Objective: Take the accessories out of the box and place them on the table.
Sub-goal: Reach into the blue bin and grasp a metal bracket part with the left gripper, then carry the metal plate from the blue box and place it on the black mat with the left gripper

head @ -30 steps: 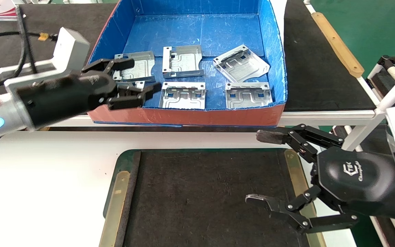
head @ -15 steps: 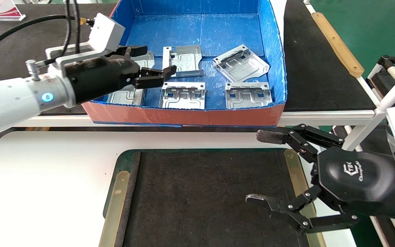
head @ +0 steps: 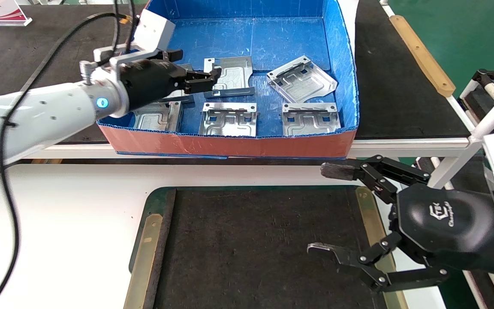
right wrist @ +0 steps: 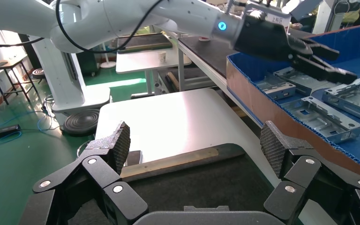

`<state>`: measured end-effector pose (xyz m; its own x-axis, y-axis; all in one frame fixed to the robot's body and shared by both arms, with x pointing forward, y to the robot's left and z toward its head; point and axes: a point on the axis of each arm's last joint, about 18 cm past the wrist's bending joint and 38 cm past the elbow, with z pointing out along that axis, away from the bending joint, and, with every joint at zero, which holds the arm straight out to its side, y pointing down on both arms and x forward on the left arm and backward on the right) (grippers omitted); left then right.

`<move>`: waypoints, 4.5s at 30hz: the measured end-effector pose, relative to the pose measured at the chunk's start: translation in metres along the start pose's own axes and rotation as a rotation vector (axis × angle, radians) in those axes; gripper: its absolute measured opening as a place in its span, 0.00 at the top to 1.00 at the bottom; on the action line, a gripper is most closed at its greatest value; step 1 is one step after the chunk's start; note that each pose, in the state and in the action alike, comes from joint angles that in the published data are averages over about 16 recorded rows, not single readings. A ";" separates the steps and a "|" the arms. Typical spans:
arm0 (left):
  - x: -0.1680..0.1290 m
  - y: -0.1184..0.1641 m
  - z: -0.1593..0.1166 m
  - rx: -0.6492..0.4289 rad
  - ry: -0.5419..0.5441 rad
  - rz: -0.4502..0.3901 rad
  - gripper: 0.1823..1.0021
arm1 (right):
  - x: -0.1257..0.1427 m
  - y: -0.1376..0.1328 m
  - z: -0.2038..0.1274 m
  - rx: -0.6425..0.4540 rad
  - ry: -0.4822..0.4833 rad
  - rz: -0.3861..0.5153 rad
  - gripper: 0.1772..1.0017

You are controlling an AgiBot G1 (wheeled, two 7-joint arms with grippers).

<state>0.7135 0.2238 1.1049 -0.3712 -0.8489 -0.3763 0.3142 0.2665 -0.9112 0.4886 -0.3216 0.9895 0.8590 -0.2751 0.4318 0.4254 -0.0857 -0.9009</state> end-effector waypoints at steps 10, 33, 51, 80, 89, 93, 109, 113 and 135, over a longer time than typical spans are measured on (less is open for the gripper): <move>0.008 0.009 0.030 -0.061 -0.067 -0.027 0.00 | 0.000 0.000 0.000 0.000 0.000 0.000 0.00; 0.014 0.006 0.048 -0.085 -0.115 -0.040 0.04 | 0.000 0.000 0.000 0.000 0.001 0.000 0.02; 0.014 0.008 0.046 -0.085 -0.109 -0.047 0.38 | 0.000 0.000 0.000 0.000 0.001 0.000 0.27; 0.005 -0.004 0.043 -0.045 -0.131 -0.045 0.88 | 0.000 0.000 0.000 0.000 0.001 0.000 0.94; 0.001 -0.030 0.034 0.032 -0.115 -0.013 0.89 | 0.000 0.000 0.000 0.000 0.001 0.000 0.96; 0.001 -0.040 0.026 0.054 -0.086 0.016 0.89 | 0.000 0.000 0.000 0.000 0.001 0.000 0.95; 0.005 -0.059 -0.026 0.083 0.133 0.235 0.89 | 0.000 0.000 0.000 0.000 0.001 0.000 0.66; 0.010 -0.059 -0.042 0.096 0.214 0.308 0.89 | 0.000 0.000 0.000 0.000 0.001 0.000 0.56; 0.035 -0.028 -0.120 0.288 0.715 0.453 0.89 | 0.000 0.000 0.000 0.000 0.001 0.000 0.07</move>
<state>0.5873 0.2413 1.0968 -0.5842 -0.1770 -0.7921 0.7342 0.3006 -0.6087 0.4887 -0.3217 0.9895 0.8590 -0.2756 0.4315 0.4252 -0.0855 -0.9010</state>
